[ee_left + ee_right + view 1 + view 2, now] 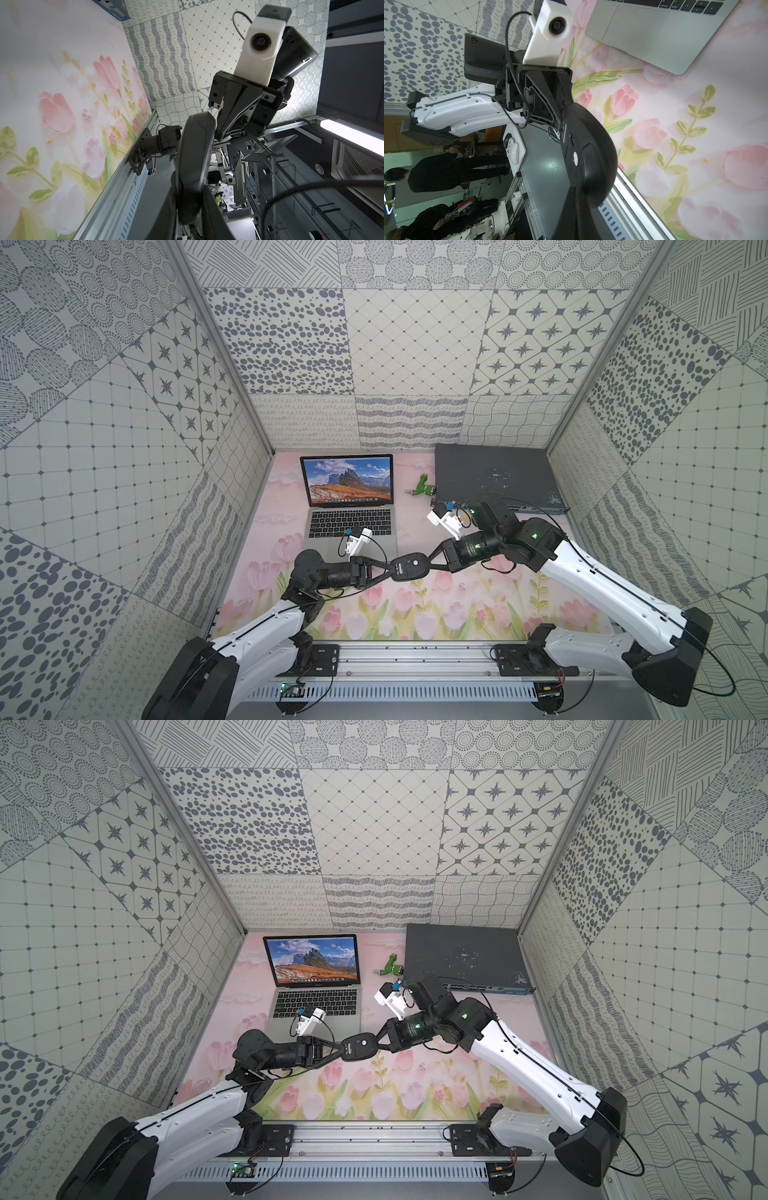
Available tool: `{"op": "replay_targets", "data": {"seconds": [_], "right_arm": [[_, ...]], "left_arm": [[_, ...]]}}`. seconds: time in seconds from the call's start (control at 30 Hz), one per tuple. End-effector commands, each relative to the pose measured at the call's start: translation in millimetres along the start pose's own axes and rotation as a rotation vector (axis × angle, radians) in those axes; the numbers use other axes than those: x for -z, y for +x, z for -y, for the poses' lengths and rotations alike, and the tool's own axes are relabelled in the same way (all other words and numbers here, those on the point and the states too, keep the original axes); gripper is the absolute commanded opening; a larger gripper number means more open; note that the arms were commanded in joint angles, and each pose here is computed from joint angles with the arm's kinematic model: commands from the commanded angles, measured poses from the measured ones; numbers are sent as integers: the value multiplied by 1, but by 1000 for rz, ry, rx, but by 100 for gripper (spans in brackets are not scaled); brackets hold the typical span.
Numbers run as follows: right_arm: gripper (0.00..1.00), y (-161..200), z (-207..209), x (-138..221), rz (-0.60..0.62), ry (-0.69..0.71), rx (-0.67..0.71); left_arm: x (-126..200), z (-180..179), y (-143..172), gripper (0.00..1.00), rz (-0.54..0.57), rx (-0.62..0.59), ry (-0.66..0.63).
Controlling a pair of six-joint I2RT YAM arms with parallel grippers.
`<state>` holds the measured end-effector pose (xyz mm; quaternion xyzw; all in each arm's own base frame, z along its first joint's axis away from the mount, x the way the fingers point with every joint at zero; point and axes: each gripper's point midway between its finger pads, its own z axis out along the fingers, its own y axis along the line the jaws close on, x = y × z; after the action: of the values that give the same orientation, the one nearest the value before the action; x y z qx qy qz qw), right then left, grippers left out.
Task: Remove the wireless mouse receiver from the laptop
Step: Close the lid on the mouse.
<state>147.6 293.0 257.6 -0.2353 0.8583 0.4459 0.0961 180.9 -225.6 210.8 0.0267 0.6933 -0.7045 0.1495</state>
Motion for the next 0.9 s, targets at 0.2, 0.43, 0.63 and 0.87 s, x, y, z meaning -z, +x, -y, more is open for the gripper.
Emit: {"op": "replay_targets", "data": {"seconds": [0.2,0.43,0.63,0.87], "right_arm": [[4,-6,-2,1,31,5,30],[7,-13,-2,23,97,37,44],[6,-7,4,17,73,40,22],[5,-5,5,9,41,36,20]], "left_arm": [[0,18,0,2,-10,-91,53],[0,16,0,2,-10,-89,49],[0,17,0,2,-8,-89,50],[0,17,-1,2,-8,-87,49]]}}
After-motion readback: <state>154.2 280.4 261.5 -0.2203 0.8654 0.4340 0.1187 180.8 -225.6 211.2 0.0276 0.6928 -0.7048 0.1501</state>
